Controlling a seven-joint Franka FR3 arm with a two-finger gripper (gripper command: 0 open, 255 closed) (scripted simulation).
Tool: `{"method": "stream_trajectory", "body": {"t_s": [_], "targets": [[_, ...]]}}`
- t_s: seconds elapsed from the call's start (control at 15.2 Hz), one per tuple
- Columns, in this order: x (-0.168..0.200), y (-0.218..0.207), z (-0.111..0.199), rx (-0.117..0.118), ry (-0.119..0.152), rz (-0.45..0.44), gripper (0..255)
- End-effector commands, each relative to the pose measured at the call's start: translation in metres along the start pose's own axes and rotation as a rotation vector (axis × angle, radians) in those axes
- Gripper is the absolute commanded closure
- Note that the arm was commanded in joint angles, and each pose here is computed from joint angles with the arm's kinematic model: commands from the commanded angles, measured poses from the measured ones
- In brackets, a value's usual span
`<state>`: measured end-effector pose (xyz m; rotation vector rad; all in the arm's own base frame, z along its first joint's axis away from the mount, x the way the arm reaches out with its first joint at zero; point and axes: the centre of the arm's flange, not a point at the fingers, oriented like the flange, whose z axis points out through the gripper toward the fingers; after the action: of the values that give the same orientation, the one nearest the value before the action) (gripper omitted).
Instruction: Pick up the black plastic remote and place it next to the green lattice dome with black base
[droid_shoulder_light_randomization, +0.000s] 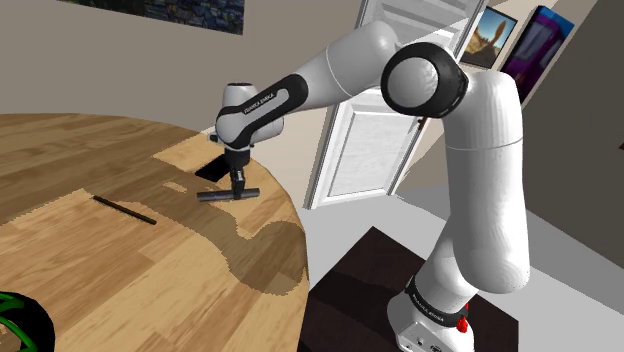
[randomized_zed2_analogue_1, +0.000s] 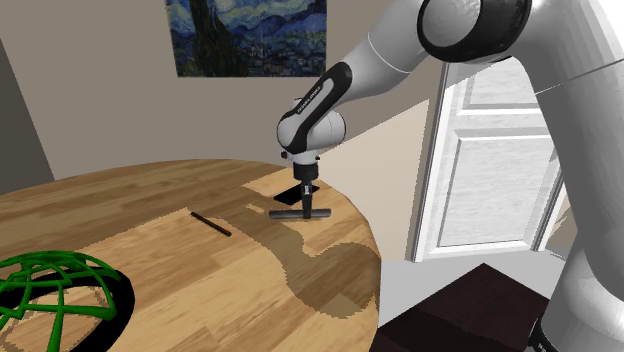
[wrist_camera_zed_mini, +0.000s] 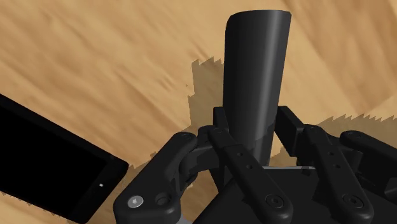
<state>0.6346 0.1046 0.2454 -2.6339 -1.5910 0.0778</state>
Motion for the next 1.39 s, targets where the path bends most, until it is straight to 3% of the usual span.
{"method": "stream_trajectory", "body": {"t_s": [0.0, 1.32], "targets": [[0.0, -0.001, -0.011, 0.0, 0.0, 0.0, 255], [-0.001, -0.01, -0.116, 0.0, 0.0, 0.0, 255]]}}
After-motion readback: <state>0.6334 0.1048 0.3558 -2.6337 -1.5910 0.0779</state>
